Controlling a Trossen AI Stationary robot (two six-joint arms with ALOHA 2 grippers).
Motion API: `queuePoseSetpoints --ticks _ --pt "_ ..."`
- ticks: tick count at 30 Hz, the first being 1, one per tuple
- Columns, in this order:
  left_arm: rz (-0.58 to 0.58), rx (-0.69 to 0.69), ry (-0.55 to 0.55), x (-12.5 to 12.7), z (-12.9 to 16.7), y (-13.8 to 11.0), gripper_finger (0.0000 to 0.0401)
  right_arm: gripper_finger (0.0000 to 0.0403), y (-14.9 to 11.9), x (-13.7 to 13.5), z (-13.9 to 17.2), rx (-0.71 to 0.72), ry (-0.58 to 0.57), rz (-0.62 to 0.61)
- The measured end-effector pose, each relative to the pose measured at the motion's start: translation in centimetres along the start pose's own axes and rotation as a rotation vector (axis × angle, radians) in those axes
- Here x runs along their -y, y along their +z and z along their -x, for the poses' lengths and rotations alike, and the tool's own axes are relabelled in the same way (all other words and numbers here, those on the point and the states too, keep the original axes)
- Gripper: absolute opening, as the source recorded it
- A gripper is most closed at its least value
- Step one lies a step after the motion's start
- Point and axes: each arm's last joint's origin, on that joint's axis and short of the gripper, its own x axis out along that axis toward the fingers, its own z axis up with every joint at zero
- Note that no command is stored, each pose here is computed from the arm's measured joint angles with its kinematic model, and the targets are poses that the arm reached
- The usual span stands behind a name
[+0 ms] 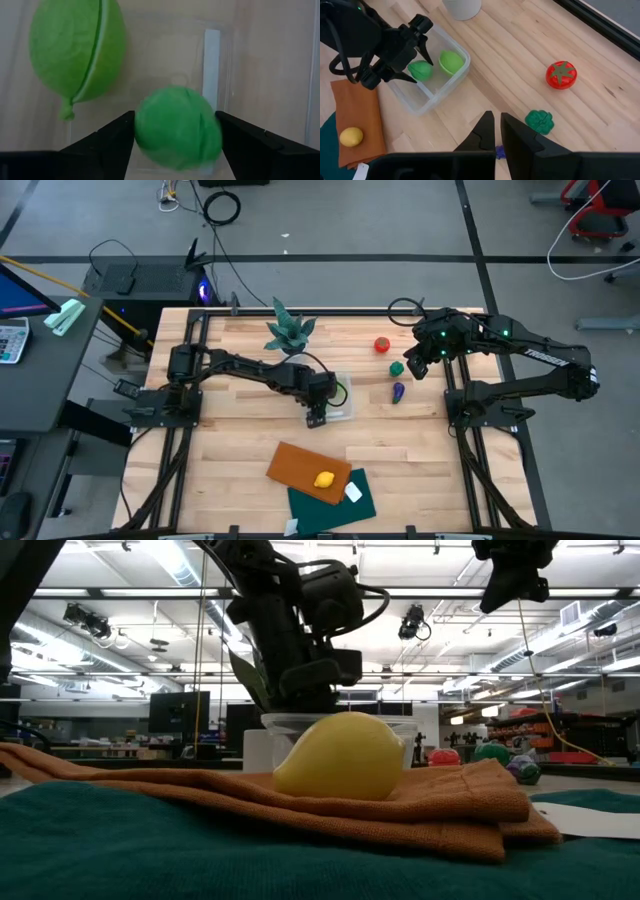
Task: Pick and placing Produce into tupperware
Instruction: Put the pear into the transparent bin, then put the lemon into the transparent bin
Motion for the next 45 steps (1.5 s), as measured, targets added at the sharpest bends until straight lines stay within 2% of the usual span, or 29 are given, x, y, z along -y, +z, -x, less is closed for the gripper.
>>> queuePoseSetpoints --ticks 7,15,22,25,30,36,40,45 --pt "0.0 0.022 -0.003 0.2 0.8 1.1 0.0281 0.0 0.0 0.0 0.0 -0.001 0.001 0.0" --pt "-0.021 0.052 -0.007 0.6 3.9 4.1 0.0282 0.0 -0.1 0.0 0.1 -0.001 0.001 0.005" --pt "0.084 0.053 -0.011 0.9 7.2 6.2 0.0281 0.0 -0.9 0.5 1.4 0.008 0.01 0.0" --pt "0.164 0.022 -0.016 1.0 8.3 6.5 0.0277 0.0 -1.4 0.7 2.2 0.025 0.014 -0.014" --pt "0.251 -0.013 -0.116 2.1 9.1 6.6 0.0271 0.0 -2.1 1.1 3.2 0.046 0.01 -0.063" --pt "0.24 -0.038 -0.145 4.8 9.2 5.9 0.0271 0.0 -2.5 1.4 3.7 0.046 0.009 -0.11" --pt "0.259 -0.038 -0.132 6.5 9.3 5.4 0.0263 0.0 -2.8 1.5 3.6 0.021 -0.005 -0.103" --pt "0.362 -0.059 -0.119 8.5 9.4 4.6 0.0251 0.0 -2.9 1.5 3.6 -0.003 0.012 -0.037"
